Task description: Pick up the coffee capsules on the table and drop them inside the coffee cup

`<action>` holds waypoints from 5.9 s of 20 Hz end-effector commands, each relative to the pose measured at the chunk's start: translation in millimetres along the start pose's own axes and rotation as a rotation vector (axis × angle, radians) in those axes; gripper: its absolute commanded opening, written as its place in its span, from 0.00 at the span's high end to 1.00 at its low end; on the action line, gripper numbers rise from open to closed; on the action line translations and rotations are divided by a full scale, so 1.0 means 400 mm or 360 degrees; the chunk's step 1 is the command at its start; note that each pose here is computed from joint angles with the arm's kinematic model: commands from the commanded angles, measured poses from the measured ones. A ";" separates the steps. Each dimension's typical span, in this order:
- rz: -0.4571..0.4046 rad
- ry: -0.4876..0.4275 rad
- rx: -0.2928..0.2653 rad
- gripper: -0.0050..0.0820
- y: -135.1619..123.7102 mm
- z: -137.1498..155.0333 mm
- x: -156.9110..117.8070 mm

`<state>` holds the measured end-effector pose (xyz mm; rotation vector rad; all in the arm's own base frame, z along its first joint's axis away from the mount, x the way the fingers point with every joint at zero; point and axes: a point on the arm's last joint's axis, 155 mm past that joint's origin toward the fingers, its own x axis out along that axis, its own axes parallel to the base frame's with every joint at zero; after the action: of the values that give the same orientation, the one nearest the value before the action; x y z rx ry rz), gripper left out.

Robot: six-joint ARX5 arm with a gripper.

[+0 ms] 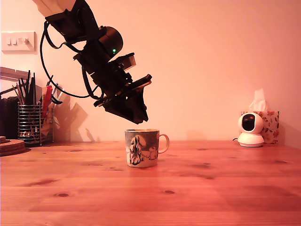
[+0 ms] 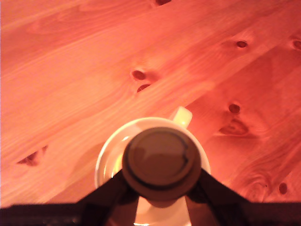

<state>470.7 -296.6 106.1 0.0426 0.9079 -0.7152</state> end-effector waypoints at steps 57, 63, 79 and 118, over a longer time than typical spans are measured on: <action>0.0224 -0.0508 -0.0013 0.96 0.126 0.007 -0.462; 0.0324 -0.0616 -0.0156 0.96 0.183 -0.104 -0.547; 0.0407 -0.0682 -0.0482 0.96 0.125 -0.473 -0.518; 0.0505 -0.0865 -0.0363 0.96 0.081 -0.463 -0.576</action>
<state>266.9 -86.7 157.8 -0.2060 0.4294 -0.3050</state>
